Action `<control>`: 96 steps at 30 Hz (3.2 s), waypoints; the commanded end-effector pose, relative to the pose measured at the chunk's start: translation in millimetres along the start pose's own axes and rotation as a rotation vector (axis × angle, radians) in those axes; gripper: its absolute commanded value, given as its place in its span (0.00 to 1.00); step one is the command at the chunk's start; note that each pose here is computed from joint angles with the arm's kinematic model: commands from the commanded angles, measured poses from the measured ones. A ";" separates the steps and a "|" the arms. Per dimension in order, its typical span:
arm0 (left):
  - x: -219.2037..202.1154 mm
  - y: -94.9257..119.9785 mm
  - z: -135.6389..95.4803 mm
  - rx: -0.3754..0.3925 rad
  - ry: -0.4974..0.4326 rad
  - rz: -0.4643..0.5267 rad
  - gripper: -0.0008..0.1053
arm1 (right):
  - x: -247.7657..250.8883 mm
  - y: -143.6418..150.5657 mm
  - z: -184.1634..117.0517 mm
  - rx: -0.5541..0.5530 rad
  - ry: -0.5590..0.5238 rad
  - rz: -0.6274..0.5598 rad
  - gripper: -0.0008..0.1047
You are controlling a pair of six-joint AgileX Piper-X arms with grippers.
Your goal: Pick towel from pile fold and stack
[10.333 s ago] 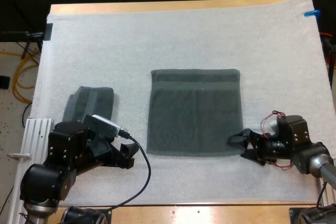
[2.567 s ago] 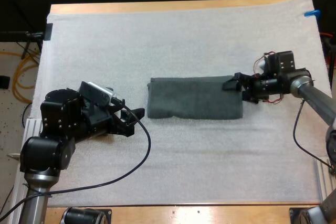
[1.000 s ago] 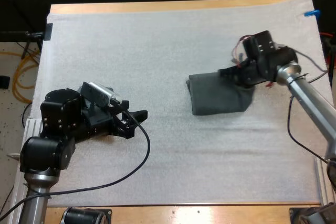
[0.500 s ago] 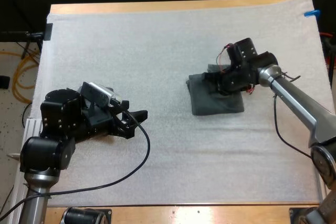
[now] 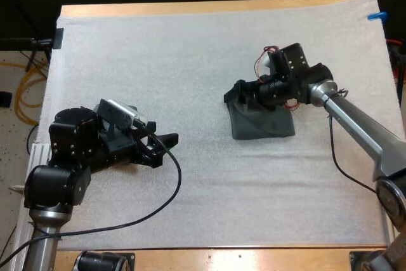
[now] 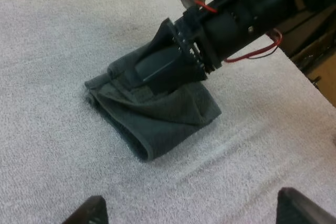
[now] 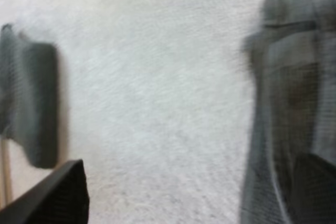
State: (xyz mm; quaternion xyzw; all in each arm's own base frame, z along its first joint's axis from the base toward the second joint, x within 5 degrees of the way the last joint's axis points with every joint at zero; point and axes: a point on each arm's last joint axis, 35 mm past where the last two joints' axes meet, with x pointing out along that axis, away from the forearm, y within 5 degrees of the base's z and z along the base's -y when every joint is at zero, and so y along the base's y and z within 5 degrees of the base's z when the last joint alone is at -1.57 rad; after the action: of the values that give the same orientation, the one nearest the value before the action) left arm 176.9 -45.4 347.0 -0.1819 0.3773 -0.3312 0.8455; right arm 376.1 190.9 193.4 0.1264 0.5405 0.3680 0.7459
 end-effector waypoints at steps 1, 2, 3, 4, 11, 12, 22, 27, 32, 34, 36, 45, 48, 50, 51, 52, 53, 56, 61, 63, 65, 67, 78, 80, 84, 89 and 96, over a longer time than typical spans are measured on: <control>-0.8 -2.3 1.0 0.003 -0.002 -0.018 0.60 | -12.1 10.7 5.8 -0.049 -0.038 0.021 0.74; -0.8 -2.3 1.0 0.003 -0.002 -0.018 0.60 | -14.7 12.2 6.0 -0.051 -0.042 0.012 0.74; -0.8 -2.3 1.0 0.003 -0.002 -0.018 0.60 | -16.7 13.6 6.1 -0.052 -0.044 0.009 0.74; -0.8 -2.3 1.0 0.003 -0.002 -0.018 0.60 | -18.3 14.5 6.0 -0.052 -0.046 0.004 0.74; -0.8 -2.2 1.0 0.003 -0.002 -0.016 0.60 | -21.7 14.8 -1.1 -0.006 0.006 -0.021 0.74; -0.8 -2.2 1.0 0.003 -0.002 -0.016 0.60 | -20.4 13.3 -3.6 0.006 0.024 -0.025 0.74; -0.8 -2.0 1.1 0.006 -0.004 -0.010 0.60 | 12.5 8.7 -49.8 0.044 0.164 0.039 0.75; -0.8 -2.0 1.1 0.006 -0.004 -0.010 0.60 | 33.5 20.7 -65.0 0.010 0.176 0.064 0.75; -0.8 -2.0 1.1 0.006 -0.004 -0.010 0.60 | 39.2 23.5 -66.0 0.011 0.175 0.065 0.75; -0.8 -2.0 1.1 0.006 -0.004 -0.010 0.60 | 35.1 26.5 -65.2 -0.007 0.171 0.072 0.75; -0.8 -2.0 1.1 0.006 -0.004 -0.010 0.60 | 26.5 32.6 -63.2 -0.047 0.156 0.079 0.75; 6.5 -3.2 6.0 0.051 -0.037 0.071 0.65 | -66.3 86.1 -54.6 -0.267 -0.061 -0.071 0.75; 22.3 -2.2 6.9 0.062 -0.003 0.111 0.72 | -102.9 103.4 -59.4 -0.327 -0.147 -0.148 0.75; 39.3 0.2 6.7 0.035 0.043 0.125 0.72 | -129.7 115.3 -66.5 -0.355 -0.202 -0.192 0.75; 43.5 0.2 6.7 0.031 0.052 0.124 0.72 | -137.1 118.4 -68.8 -0.361 -0.219 -0.205 0.75; 54.4 1.8 7.3 0.010 0.071 0.123 0.72 | -150.6 123.8 -74.0 -0.369 -0.245 -0.226 0.75; 66.2 3.8 8.7 -0.023 0.082 0.120 0.72 | -163.1 128.7 -79.4 -0.378 -0.268 -0.244 0.75; 93.9 10.7 12.8 -0.128 0.092 0.106 0.72 | -189.2 138.6 -92.7 -0.407 -0.316 -0.270 0.75; 140.0 22.0 10.6 -0.211 0.133 0.093 0.72 | -224.8 148.1 -118.5 -0.406 -0.365 -0.336 0.75; 157.9 27.0 7.0 -0.244 0.155 0.093 0.72 | -234.5 149.9 -127.4 -0.403 -0.374 -0.357 0.75; 180.7 32.0 2.9 -0.281 0.164 0.085 0.72 | -246.1 152.6 -137.3 -0.405 -0.395 -0.372 0.75; 199.2 36.5 -2.0 -0.315 0.173 0.080 0.72 | -251.9 154.3 -142.6 -0.408 -0.405 -0.370 0.75; 270.7 78.1 -30.8 -0.530 0.260 0.140 0.72 | -264.6 152.9 -158.7 -0.380 -0.405 -0.447 0.75; 281.1 81.6 -28.9 -0.558 0.274 0.136 0.72 | -263.8 151.7 -159.7 -0.375 -0.395 -0.459 0.75; 292.6 84.3 -23.2 -0.578 0.272 0.138 0.72 | -260.6 149.1 -161.0 -0.371 -0.379 -0.462 0.75; 302.3 82.9 -17.2 -0.618 0.314 0.187 0.72 | -260.3 148.8 -161.3 -0.370 -0.376 -0.463 0.75; 321.5 63.8 -15.5 -0.589 0.365 0.202 0.72 | -260.4 149.1 -160.8 -0.372 -0.382 -0.462 0.75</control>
State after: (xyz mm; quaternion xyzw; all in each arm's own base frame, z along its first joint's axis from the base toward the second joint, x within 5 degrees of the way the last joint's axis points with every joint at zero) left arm 354.2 -220.8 137.0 -0.3210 0.6098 -0.1519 0.7085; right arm 133.2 84.2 402.5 -0.0701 0.3381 0.2553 0.9031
